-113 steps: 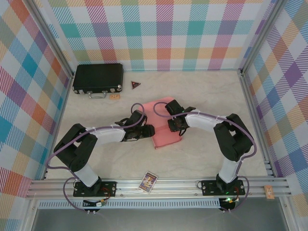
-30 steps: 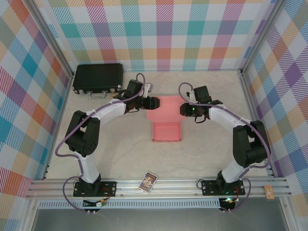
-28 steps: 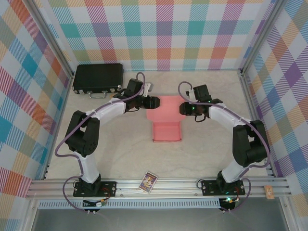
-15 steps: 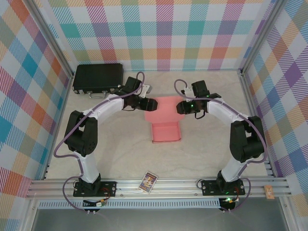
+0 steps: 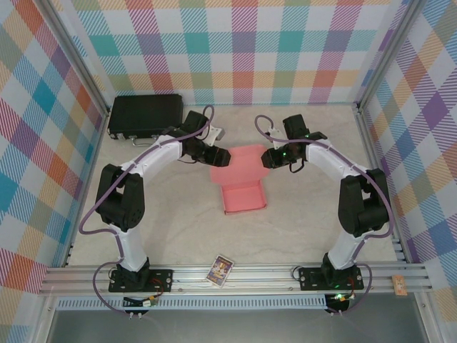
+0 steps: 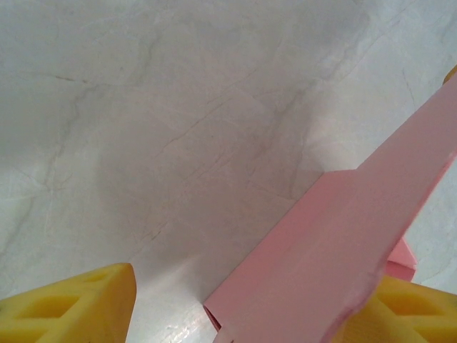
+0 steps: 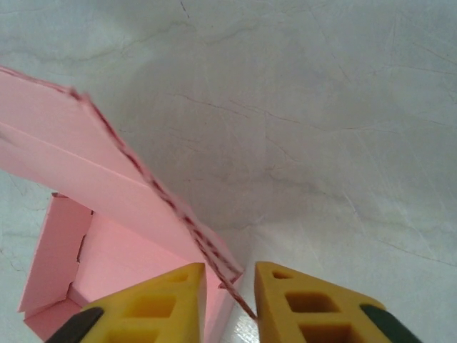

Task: Fold the paper box

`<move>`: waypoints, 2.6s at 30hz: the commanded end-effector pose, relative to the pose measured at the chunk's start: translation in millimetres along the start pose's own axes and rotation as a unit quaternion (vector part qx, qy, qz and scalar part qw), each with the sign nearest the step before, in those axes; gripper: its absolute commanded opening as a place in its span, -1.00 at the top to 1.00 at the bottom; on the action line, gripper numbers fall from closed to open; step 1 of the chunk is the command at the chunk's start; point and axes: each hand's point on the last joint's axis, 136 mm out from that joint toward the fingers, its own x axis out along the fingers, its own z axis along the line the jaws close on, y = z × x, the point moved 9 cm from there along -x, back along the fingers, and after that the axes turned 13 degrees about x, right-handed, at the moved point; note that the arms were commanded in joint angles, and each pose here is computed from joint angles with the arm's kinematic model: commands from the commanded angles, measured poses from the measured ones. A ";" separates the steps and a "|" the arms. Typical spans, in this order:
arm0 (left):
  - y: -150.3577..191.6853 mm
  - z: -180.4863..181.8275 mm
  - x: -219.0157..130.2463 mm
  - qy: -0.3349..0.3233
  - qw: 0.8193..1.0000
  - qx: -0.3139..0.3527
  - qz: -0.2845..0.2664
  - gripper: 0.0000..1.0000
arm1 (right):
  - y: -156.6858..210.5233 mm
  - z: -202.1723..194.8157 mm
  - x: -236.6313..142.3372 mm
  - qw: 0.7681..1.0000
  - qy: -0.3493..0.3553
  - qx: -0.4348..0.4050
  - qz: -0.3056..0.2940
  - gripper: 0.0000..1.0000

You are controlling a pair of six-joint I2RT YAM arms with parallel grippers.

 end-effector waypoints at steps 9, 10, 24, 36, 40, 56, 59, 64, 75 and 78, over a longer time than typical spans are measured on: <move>2.6 -6.6 -19.7 0.007 1.000 0.018 0.012 -0.50 | -3.0 0.3 -10.3 1.000 0.015 -0.015 -0.022 0.84; 3.0 -6.7 -20.1 0.006 1.000 0.019 0.013 -0.49 | -2.6 0.2 -10.9 0.999 0.018 -0.017 -0.024 0.84; -2.5 -0.9 -17.3 -0.013 1.000 0.010 -0.009 -0.21 | -2.1 3.1 -20.7 0.998 0.023 -0.040 -0.044 0.84; 3.0 8.6 -1.2 -0.025 1.000 -0.002 -0.013 -0.34 | 1.3 1.7 -19.1 0.998 0.022 -0.037 -0.043 0.84; 1.9 5.1 0.9 0.002 1.000 -0.003 -0.019 -0.08 | 1.3 1.5 -19.0 0.998 0.023 -0.035 -0.044 0.85; 7.5 9.8 10.3 -0.005 1.000 -0.010 0.003 -0.03 | 0.8 0.7 -18.8 0.998 0.026 -0.018 -0.052 0.86; 10.1 11.3 14.7 -0.001 1.000 -0.013 0.010 0.10 | 0.4 0.7 -18.8 0.998 0.027 -0.017 -0.054 0.87; 9.5 11.0 14.5 -0.003 1.000 -0.012 0.008 0.30 | 0.1 0.6 -18.8 0.998 0.027 -0.014 -0.055 0.87; -7.8 8.9 -0.2 -0.030 0.999 -0.004 -0.030 0.84 | -2.0 2.5 -26.7 0.994 0.042 0.004 -0.105 0.93; -12.2 8.3 -0.9 -0.043 0.998 -0.001 -0.037 0.90 | -1.2 4.6 -28.9 0.990 0.055 0.001 -0.130 0.96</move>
